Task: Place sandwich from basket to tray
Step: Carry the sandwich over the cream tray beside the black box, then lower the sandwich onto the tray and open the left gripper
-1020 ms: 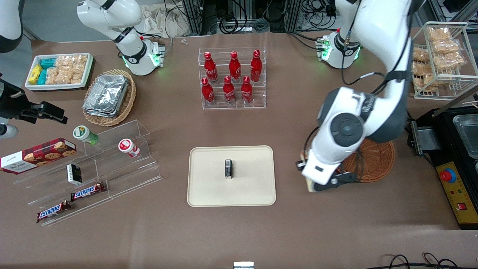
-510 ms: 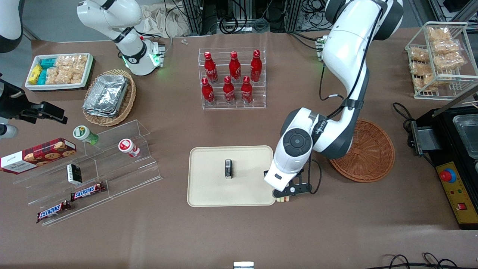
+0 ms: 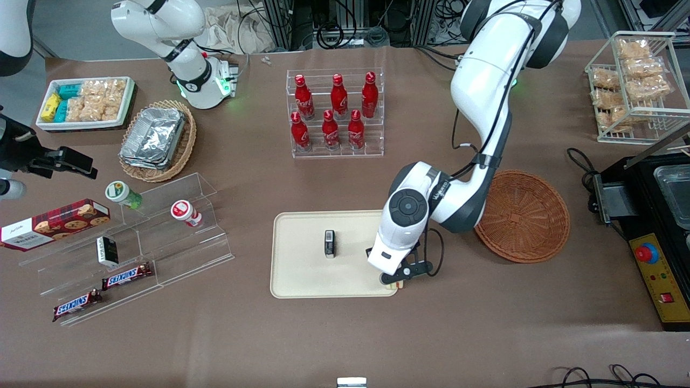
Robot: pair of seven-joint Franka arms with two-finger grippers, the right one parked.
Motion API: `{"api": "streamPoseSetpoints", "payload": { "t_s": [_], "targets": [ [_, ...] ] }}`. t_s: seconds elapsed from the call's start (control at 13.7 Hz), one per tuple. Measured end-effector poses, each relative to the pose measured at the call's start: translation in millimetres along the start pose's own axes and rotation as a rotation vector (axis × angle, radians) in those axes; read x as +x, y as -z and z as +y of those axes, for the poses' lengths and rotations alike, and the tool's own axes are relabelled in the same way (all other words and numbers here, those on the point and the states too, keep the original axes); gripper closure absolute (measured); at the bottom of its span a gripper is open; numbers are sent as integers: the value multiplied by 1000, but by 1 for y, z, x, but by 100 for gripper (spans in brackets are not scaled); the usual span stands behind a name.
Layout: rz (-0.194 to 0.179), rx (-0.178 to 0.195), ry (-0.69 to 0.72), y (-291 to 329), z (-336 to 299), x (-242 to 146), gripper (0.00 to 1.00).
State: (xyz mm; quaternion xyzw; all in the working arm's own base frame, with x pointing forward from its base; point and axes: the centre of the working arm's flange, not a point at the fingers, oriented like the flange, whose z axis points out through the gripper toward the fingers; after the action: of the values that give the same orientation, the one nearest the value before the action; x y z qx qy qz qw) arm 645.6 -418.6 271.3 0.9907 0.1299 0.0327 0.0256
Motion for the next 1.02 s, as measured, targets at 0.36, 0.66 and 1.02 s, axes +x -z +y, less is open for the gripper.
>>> {"api": "streamPoseSetpoints", "payload": {
  "t_s": [0.36, 0.66, 1.02],
  "targets": [
    [0, -3, -25, -5, 12, -11, 55],
    [-24, 24, -78, -10, 11, -16, 51],
    [-38, 38, -110, -16, 9, -18, 48]
  ]
}}
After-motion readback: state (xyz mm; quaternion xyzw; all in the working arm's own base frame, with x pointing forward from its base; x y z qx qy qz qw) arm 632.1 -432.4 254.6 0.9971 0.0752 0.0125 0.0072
